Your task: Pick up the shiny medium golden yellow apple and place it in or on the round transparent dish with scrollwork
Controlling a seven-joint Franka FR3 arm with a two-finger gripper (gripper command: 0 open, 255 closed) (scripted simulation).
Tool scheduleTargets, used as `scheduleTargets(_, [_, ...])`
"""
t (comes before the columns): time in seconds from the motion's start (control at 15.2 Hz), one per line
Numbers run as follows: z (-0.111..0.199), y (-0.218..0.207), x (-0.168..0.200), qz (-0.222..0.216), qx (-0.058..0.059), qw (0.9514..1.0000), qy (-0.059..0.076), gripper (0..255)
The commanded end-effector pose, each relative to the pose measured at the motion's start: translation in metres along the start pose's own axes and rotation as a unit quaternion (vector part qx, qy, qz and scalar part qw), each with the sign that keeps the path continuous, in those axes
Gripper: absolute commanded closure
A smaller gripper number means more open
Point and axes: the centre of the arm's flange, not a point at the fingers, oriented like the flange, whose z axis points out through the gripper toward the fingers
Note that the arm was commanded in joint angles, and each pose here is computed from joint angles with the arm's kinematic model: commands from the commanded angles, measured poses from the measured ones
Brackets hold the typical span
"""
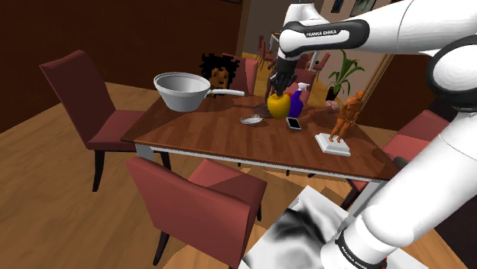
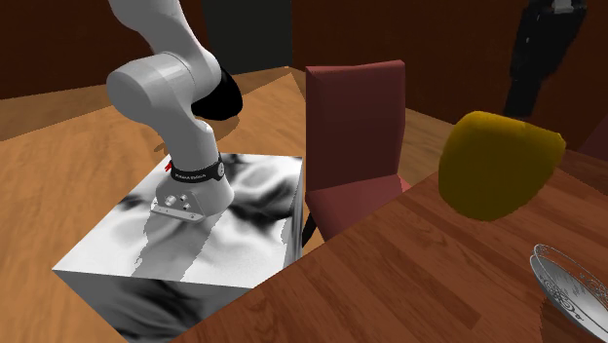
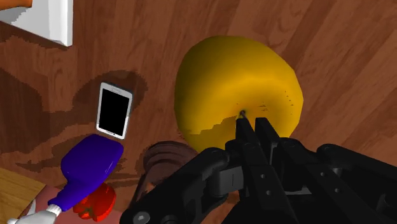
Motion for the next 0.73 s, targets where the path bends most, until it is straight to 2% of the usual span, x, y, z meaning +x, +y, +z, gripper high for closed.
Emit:
scheduleTargets(0.0, [-0.005, 0.001, 0.026, 0.000, 0.000, 1.0000, 0.000, 255])
scheduleTargets(0.53, [-0.024, 0.001, 0.130, 0.000, 0.000, 1.0000, 0.000, 255])
scheduleTargets(0.59, [-0.029, 0.001, 0.155, 0.000, 0.000, 1.0000, 0.000, 255])
scheduleTargets(0.66, [-0.024, 0.000, 0.155, 0.000, 0.000, 1.0000, 0.000, 255])
